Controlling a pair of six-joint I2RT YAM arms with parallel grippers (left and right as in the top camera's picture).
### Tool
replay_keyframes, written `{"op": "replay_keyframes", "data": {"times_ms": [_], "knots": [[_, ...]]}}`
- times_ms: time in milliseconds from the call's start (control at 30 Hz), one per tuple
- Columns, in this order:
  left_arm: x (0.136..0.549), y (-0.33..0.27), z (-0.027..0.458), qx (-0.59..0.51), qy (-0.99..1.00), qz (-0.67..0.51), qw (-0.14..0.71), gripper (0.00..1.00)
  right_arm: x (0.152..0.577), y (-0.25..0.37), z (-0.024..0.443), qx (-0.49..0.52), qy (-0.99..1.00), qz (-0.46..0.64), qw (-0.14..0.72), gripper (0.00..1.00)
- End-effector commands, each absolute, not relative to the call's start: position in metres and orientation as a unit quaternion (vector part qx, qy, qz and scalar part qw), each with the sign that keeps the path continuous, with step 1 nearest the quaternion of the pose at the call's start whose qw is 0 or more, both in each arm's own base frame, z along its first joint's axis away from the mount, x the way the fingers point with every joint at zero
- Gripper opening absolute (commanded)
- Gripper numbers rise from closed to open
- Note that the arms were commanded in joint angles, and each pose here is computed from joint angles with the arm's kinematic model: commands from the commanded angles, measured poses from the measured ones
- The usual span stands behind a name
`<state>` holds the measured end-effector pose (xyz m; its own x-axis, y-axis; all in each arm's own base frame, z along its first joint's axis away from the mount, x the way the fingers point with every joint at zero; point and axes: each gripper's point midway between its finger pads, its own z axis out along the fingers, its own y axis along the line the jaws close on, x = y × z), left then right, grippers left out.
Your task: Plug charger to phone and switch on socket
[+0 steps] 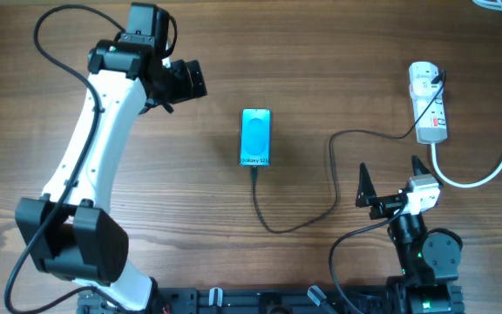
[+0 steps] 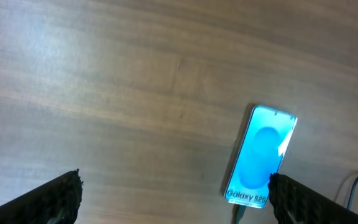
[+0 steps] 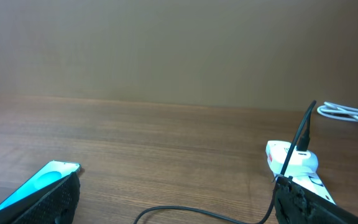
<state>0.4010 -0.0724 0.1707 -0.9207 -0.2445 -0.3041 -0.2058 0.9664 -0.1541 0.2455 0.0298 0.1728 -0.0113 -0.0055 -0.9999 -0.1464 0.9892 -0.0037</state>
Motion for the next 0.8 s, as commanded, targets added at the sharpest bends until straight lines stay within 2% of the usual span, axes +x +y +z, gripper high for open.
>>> {"op": "replay_keyframes", "data": {"times_ms": [0,433,767], "knots": [[0.391,-0.069,0.193,-0.118,0.974,-0.057,0.185,1.0,0.245,0.029,0.176,-0.05,0.704,0.052,0.707,1.0],[0.356,-0.067,0.194,-0.117,0.982,-0.055,0.135,1.0,0.245,0.029,0.176,-0.05,0.704,0.052,0.707,1.0],[0.333,-0.067,0.166,-0.116,0.979,-0.07,0.149,1.0,0.245,0.029,0.176,-0.05,0.704,0.052,0.707,1.0]]}}
